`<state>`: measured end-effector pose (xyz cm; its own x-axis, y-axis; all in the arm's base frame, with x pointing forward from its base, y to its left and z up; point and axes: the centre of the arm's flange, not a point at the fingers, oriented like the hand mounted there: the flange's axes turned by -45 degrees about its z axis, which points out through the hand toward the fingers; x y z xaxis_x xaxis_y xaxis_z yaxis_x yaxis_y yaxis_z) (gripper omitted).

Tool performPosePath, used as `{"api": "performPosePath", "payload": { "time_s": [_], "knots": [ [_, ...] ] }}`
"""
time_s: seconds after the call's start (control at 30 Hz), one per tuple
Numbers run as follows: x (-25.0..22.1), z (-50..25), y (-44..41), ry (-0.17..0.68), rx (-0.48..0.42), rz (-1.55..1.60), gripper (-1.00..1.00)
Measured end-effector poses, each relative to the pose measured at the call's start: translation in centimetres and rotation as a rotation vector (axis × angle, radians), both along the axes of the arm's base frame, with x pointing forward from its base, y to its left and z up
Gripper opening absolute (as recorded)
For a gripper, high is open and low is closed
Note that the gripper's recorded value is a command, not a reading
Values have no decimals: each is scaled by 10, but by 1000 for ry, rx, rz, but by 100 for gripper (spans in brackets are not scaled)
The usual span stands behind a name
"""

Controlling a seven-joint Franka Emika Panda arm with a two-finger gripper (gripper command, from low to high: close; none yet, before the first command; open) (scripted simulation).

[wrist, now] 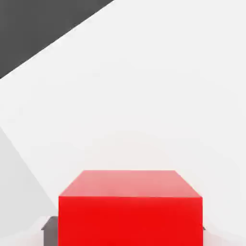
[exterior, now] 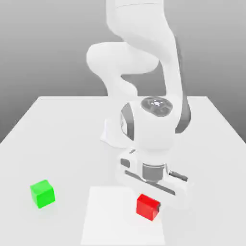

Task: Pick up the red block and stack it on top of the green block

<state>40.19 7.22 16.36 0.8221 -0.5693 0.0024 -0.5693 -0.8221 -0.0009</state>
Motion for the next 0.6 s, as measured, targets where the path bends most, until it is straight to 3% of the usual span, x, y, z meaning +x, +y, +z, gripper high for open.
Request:
{"api": "performPosePath", "payload": {
  "time_s": [0.13, 0.6],
  "knots": [
    [-1, 39, -2, 1, 0, -2, -100],
    [-14, 70, -209, 1, 2, -121, -100]
  ]
}}
